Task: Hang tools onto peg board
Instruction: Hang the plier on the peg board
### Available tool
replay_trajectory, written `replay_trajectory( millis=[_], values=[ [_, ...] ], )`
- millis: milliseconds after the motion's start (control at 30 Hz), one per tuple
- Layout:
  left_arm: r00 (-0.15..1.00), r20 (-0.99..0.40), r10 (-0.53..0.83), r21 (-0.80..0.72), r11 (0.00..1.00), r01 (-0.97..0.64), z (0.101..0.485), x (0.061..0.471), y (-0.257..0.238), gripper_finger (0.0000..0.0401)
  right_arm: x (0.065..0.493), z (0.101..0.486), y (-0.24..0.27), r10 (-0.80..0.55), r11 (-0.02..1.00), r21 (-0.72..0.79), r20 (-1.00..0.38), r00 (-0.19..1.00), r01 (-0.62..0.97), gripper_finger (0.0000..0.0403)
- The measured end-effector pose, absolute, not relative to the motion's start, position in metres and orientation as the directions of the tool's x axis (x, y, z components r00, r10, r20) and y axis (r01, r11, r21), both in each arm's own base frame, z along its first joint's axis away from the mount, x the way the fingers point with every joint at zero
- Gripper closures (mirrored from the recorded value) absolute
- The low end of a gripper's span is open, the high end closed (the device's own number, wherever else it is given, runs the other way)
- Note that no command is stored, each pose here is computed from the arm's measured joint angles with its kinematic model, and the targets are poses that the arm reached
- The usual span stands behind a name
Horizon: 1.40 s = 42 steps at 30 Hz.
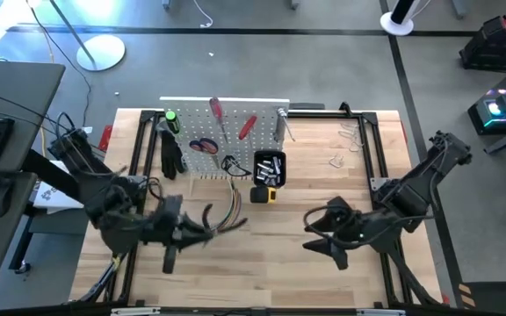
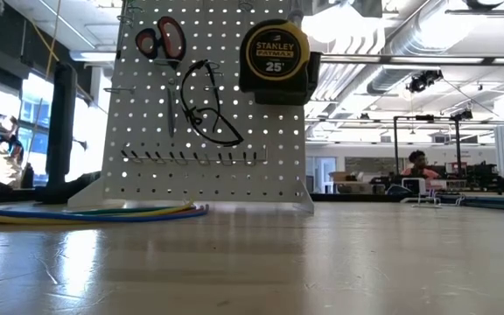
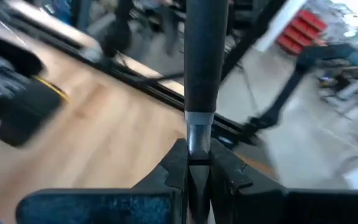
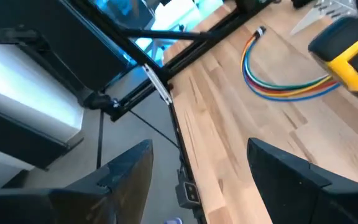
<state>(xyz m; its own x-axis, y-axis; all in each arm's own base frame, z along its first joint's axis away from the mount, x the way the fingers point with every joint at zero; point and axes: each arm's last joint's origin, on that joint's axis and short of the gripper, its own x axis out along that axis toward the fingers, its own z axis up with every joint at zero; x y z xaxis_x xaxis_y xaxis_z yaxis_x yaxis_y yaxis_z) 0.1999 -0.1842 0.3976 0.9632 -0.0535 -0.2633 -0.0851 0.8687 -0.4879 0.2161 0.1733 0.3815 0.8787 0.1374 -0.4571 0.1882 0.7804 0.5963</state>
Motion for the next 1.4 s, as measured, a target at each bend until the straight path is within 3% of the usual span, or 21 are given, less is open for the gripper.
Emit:
replay_trajectory(
  millis=[100, 467, 700, 867, 1000, 1167, 1400],
  values=[
    [0.974, -0.226, 0.007, -0.441, 0.891, -0.109, 0.408, 0.193, -0.171, 0.0375, 0.212, 0.384, 0.173, 0.108, 0.786, 0.587, -0.439, 0.892, 0.194, 0.0149],
    [0.950, -0.251, 0.185, -0.319, 0.911, -0.262, 0.417, 0.162, -0.131, 0.0375, 0.199, 0.391, 0.173, -0.211, 0.803, 0.494, -0.288, 0.934, 0.334, 0.0149],
    [0.930, -0.303, 0.206, -0.270, 0.918, -0.291, 0.414, 0.147, -0.116, 0.0375, 0.200, 0.393, 0.172, -0.245, 0.787, 0.508, -0.264, 0.933, 0.350, 0.0149],
    [0.935, -0.290, 0.203, -0.340, 0.892, -0.299, 0.392, 0.141, -0.112, 0.0375, 0.205, 0.393, 0.167, -0.273, 0.762, 0.529, -0.262, 0.926, 0.375, 0.0149],
    [0.969, -0.199, 0.147, -0.440, 0.870, -0.222, 0.366, 0.137, -0.114, 0.0375, 0.209, 0.393, 0.162, -0.298, 0.739, 0.546, -0.261, 0.918, 0.395, 0.0149],
    [0.995, 0.031, 0.098, -0.547, 0.835, -0.065, 0.335, 0.132, -0.113, 0.0375, 0.215, 0.393, 0.154, -0.331, 0.711, 0.563, -0.261, 0.907, 0.421, 0.0149],
    [0.940, 0.328, 0.095, -0.552, 0.827, 0.109, 0.298, 0.123, -0.092, 0.0375, 0.223, 0.393, 0.143, -0.363, 0.684, 0.574, -0.269, 0.892, 0.451, 0.0149]
  ],
)
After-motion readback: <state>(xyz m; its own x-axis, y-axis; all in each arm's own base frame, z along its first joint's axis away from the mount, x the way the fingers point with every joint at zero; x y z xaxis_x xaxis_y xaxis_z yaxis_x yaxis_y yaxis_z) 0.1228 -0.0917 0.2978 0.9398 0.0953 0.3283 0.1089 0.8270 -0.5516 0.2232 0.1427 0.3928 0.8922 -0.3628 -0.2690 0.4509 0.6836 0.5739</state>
